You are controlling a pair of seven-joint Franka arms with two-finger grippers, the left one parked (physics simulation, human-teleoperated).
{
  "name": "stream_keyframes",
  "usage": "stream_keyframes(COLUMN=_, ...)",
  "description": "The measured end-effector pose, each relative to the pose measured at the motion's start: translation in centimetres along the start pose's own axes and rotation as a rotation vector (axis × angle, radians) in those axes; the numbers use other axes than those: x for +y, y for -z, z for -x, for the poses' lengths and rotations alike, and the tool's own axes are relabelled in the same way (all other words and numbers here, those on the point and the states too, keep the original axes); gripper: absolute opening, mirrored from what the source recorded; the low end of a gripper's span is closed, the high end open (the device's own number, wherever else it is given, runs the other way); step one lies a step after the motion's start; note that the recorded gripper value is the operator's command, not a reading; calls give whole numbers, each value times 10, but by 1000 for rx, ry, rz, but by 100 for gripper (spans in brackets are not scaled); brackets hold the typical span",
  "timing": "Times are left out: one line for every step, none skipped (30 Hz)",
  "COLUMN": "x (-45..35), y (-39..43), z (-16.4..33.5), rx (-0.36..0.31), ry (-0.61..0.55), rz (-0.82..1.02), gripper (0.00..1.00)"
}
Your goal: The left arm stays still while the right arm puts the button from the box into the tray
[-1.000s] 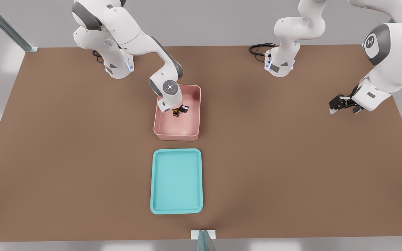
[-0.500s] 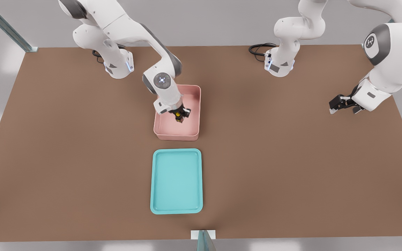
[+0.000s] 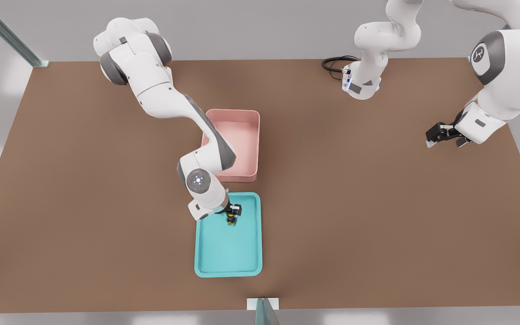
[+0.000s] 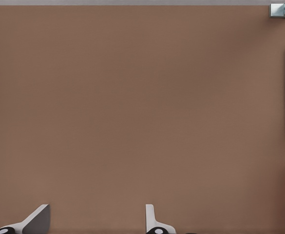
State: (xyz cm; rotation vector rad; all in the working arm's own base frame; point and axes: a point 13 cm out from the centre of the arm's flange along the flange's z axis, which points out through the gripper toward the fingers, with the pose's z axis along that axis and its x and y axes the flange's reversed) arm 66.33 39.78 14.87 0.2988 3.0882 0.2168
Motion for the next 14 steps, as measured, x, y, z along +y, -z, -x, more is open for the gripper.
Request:
stream_keyframes(x=-3, y=0, z=1, rx=4, ry=14, rz=-4, gripper=100)
stream_keyframes(x=-10, y=7, z=7, rx=3, ry=25, rz=-6, gripper=100)
stream_keyframes(x=-24, y=35, z=22, rx=-7, ry=28, rz=-1, gripper=100)
stream_keyframes(x=-51, y=87, z=47, rx=-28, ry=19, rz=9, gripper=100)
stream_keyframes(x=-82, y=149, z=69, rx=-56, ry=10, rz=13, gripper=100)
stream_keyframes(x=-118, y=219, z=83, rx=-95, ry=8, rz=-5, gripper=100)
stream_keyframes(x=-156, y=280, z=84, rx=-122, ry=5, rz=-31, gripper=100)
stream_keyframes(x=-194, y=328, z=78, rx=-129, ry=-2, rz=-58, gripper=100)
stream_keyframes(x=-226, y=358, z=65, rx=-112, ry=-5, rz=-85, gripper=100)
stream_keyframes(x=-245, y=371, z=53, rx=-80, ry=3, rz=-110, gripper=100)
stream_keyframes(x=-256, y=376, z=41, rx=-42, ry=18, rz=-132, gripper=100)
stream_keyframes(x=-264, y=378, z=30, rx=-3, ry=35, rz=-153, gripper=100)
stream_keyframes(x=-270, y=380, z=22, rx=30, ry=51, rz=-168, gripper=100)
stream_keyframes(x=-274, y=379, z=14, rx=62, ry=69, rz=-181, gripper=100)
